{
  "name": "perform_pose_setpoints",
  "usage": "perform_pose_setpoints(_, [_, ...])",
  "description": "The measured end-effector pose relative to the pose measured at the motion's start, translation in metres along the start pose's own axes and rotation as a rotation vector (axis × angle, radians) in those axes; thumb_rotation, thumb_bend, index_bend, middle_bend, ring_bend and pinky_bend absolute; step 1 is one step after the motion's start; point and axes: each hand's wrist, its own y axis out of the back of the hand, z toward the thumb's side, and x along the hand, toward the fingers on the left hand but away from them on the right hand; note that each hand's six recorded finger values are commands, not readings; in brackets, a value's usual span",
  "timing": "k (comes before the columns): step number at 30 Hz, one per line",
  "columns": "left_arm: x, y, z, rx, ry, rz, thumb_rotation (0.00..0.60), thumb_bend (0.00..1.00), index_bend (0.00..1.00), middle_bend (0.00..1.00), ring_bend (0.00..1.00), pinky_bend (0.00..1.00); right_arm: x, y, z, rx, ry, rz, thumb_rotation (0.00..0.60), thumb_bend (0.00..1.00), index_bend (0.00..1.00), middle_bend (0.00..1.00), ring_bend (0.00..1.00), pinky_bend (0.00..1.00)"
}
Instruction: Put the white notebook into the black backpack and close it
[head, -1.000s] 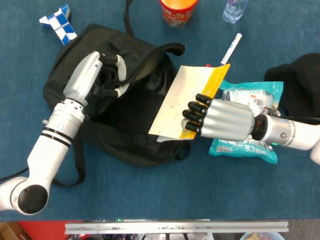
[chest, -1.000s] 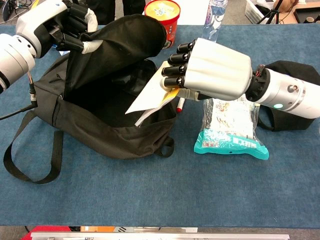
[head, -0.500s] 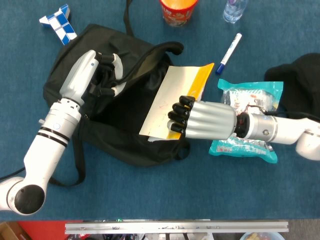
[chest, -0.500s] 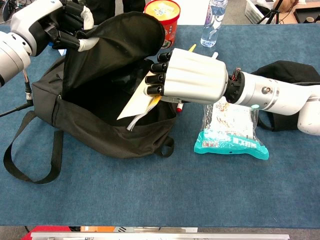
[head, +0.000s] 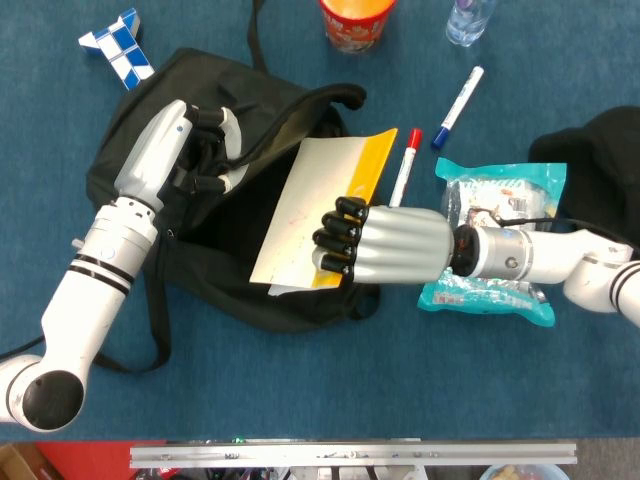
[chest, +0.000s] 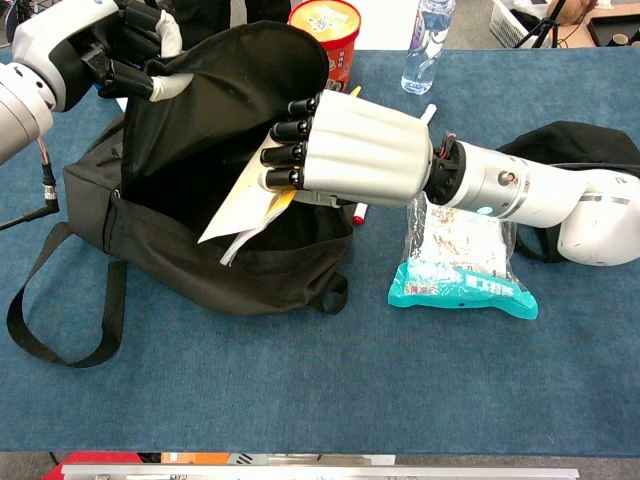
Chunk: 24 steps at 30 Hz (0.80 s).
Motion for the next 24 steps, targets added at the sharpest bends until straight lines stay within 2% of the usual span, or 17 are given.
perform_pose_setpoints(10, [-0.002,0.007,0.000,-0.001,0.010,0.013,0.600,0.38,0.73,0.85,0.80,1.00,-0.010,-0.014,0.012,-0.053,0.026,0.015,0.600,0.51,0.90,0.70,0.57,0.66])
perform_pose_setpoints(24, [-0.006,0.012,0.000,-0.018,0.036,0.014,0.600,0.38,0.73,0.85,0.80,1.00,-0.019,-0.027,0.011,-0.143,-0.017,0.012,0.600,0.51,0.90,0.70,0.57,0.66])
